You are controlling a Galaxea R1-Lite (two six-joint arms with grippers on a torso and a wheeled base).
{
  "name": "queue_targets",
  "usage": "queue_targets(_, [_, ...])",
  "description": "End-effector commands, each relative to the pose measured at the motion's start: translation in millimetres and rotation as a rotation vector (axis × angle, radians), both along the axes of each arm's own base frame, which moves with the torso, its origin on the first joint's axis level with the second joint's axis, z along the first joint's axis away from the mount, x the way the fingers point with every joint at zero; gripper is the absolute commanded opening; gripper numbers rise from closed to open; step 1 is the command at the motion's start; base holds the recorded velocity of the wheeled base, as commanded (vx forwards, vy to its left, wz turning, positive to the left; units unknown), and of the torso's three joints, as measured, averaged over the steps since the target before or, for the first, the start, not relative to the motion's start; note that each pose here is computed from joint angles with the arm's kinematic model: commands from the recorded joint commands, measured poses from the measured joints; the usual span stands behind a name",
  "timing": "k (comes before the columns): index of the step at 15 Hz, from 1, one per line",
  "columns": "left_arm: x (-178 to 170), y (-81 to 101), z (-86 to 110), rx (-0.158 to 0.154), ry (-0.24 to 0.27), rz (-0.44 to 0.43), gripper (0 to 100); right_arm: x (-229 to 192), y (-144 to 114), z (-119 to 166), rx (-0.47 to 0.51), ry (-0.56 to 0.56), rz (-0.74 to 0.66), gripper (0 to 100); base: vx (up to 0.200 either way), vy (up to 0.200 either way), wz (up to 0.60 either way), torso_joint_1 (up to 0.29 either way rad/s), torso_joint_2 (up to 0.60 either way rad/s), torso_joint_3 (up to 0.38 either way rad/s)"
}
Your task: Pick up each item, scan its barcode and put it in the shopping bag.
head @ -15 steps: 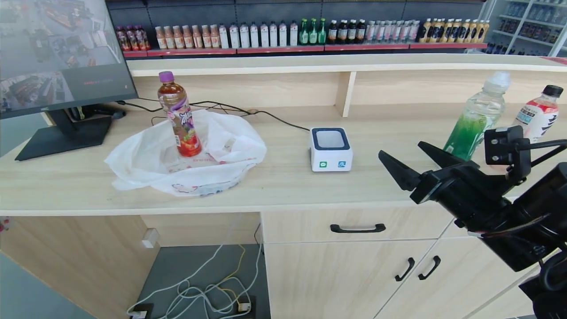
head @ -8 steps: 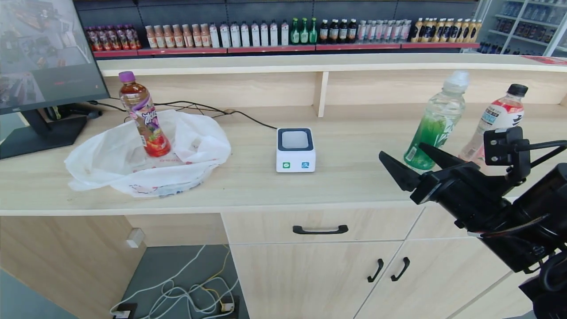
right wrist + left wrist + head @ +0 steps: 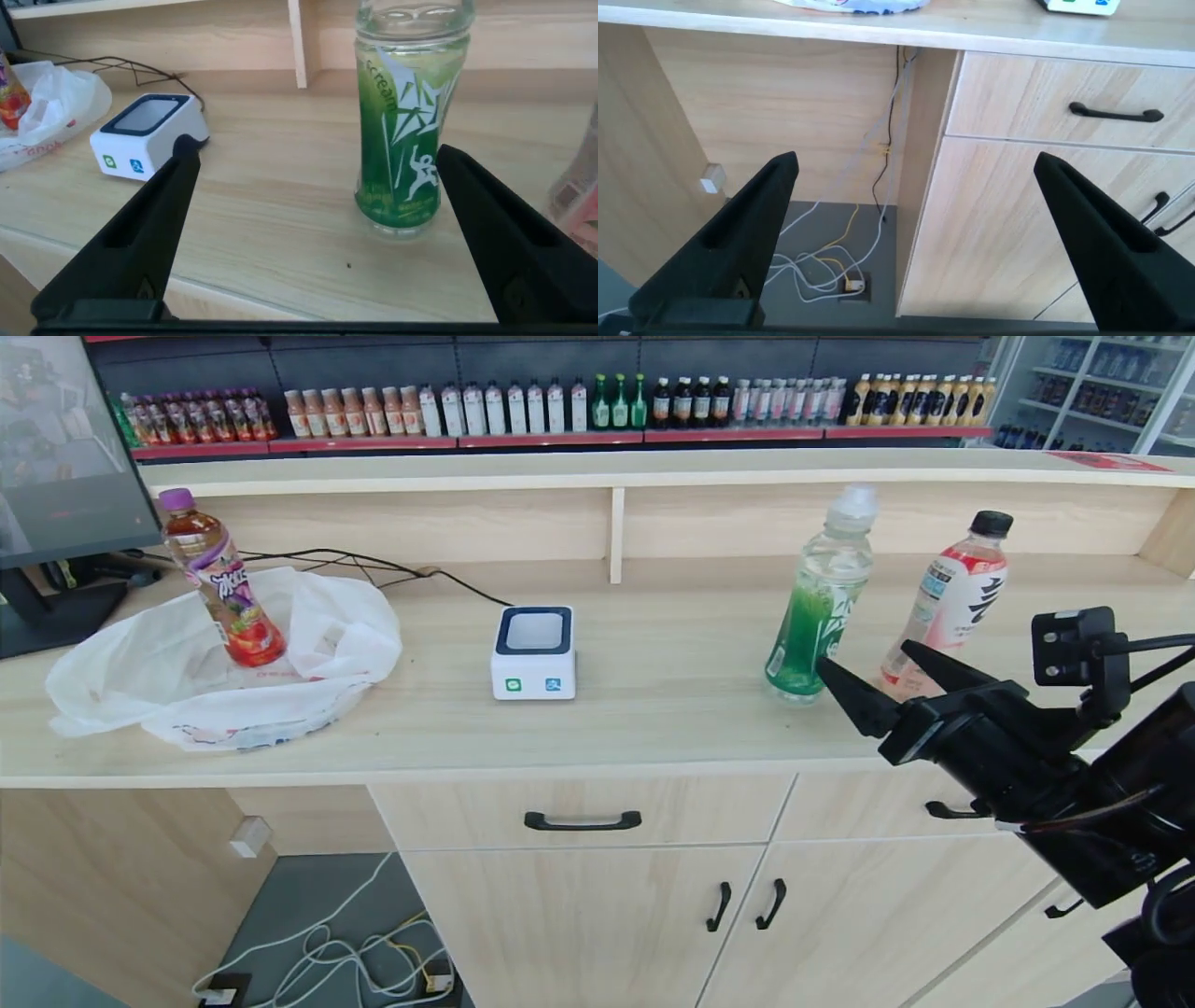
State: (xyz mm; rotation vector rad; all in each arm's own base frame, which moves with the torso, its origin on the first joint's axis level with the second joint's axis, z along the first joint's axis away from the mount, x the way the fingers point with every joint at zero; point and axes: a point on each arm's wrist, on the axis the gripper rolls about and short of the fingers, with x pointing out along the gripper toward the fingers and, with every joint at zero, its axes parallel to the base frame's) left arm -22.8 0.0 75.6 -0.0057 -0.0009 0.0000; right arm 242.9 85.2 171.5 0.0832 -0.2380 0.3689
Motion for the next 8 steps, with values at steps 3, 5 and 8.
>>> queue_targets(3, [0,0.0,0.0,0.000,-0.001,0.000,100,3,0,-4,-0.005,0.014,-0.005,100,-0.133,-0.200,0.00,0.004,-0.01,0.007])
queue_targets(5, [0,0.0,0.0,0.000,-0.001,0.000,100,7,1,-6,-0.007,0.020,-0.003,100,0.000,0.000,0.00,0.000,0.00,0.000])
queue_targets(8, [0,0.0,0.0,0.000,-0.001,0.000,100,12,6,-5,-0.005,0.010,0.006,100,0.000,0.000,0.00,0.000,0.00,0.000])
